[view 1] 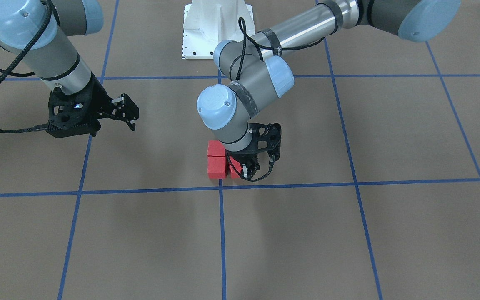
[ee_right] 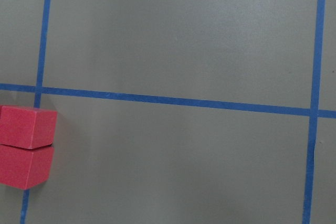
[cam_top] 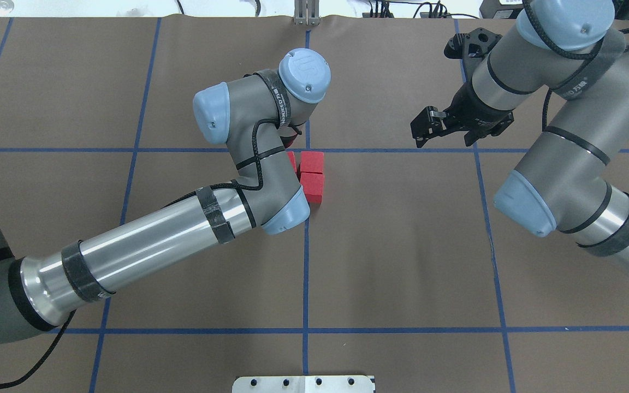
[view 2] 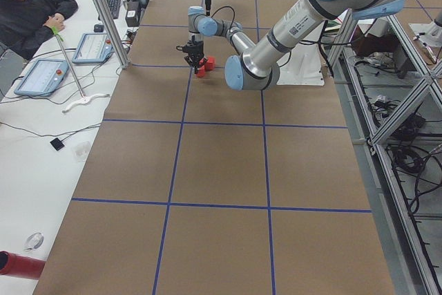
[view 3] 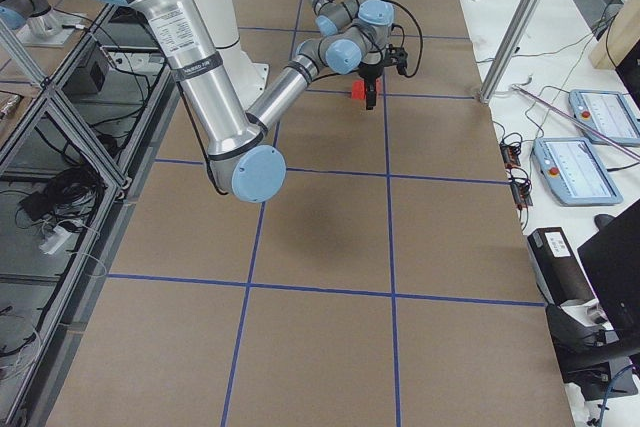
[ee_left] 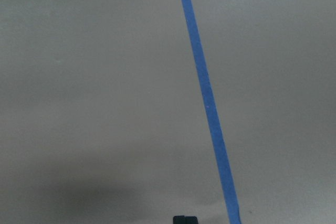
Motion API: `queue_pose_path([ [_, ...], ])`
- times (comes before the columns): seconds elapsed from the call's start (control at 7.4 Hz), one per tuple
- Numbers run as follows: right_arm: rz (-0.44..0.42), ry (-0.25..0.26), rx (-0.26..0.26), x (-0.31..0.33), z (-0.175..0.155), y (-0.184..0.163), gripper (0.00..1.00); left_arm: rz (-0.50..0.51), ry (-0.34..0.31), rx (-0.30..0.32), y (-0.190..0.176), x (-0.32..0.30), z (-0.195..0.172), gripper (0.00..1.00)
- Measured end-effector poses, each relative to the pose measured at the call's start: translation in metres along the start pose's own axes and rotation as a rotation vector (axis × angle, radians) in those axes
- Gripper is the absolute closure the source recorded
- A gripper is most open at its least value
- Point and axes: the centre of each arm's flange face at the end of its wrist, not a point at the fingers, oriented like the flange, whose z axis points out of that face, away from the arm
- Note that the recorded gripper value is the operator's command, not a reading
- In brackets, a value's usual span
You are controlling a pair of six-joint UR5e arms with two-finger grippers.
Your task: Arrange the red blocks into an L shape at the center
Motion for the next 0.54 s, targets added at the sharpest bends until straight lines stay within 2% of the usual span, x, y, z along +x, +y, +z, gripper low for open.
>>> queue_pose_path([
  [0.54, 0.000, 0.002, -0.001, 0.0006, 0.0009, 0.0004, 0.01, 0.014, 0.019, -0.027, 0.0020, 0.0020, -0.0042, 1.00],
])
